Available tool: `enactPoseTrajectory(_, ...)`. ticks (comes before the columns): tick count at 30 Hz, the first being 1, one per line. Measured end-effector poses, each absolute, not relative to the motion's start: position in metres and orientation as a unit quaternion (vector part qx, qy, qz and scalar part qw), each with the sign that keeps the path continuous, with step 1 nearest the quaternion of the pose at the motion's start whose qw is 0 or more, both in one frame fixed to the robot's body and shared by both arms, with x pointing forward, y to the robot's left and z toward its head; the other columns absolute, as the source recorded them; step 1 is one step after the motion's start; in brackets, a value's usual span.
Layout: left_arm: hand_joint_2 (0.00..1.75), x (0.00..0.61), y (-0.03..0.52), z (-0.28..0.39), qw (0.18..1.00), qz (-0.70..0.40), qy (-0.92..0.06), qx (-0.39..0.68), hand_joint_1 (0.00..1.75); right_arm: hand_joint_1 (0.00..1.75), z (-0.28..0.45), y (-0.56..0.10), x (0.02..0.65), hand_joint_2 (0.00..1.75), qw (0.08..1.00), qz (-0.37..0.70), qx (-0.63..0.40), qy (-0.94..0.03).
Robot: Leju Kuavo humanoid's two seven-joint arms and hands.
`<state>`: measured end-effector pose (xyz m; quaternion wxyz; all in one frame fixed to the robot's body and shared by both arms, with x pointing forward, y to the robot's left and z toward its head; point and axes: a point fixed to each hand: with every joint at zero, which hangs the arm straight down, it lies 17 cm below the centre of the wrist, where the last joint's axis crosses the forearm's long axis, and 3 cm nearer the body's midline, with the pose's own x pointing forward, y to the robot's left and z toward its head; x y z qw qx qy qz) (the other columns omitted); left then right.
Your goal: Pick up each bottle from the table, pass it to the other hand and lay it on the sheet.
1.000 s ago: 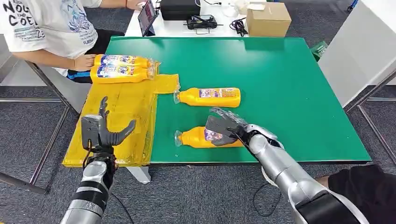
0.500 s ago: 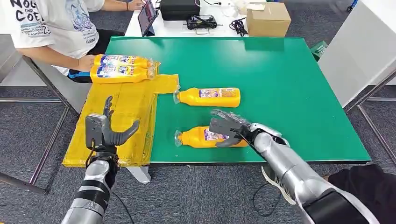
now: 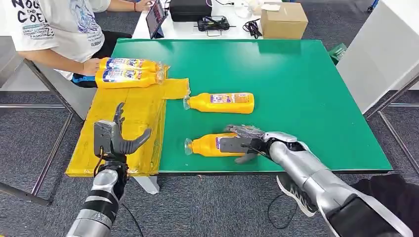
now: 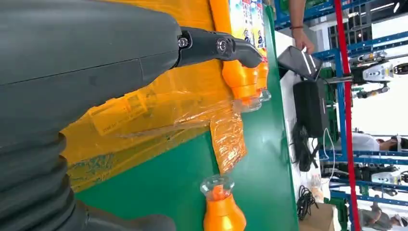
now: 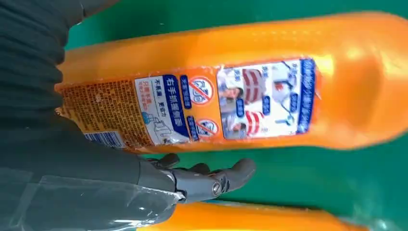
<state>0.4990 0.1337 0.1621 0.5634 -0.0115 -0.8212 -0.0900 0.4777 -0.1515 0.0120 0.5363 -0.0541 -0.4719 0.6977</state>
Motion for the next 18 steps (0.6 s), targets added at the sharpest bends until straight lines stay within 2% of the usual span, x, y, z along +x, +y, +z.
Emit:
enactPoseTrajectory(15,1.75,0.495,0.128,0.156,0.575,-0.077,-0.814,-0.025,0.0,0.0,-0.007,-0.17,0.489,1.75,0.483,0.77,-0.152,-0.388)
enactPoseTrajectory(16,1.75,0.495,0.128,0.156,0.575,-0.076,-0.814,-0.025,0.0,0.1,-0.007,-0.172,0.489,1.75,0.481,0.773,-0.157,-0.384)
enactPoseTrajectory(18,1.75,0.494,0.128,0.156,0.576,-0.076,-0.814,-0.024,0.0,1.33,-0.008,-0.172,0.49,1.75,0.476,0.778,-0.161,-0.378)
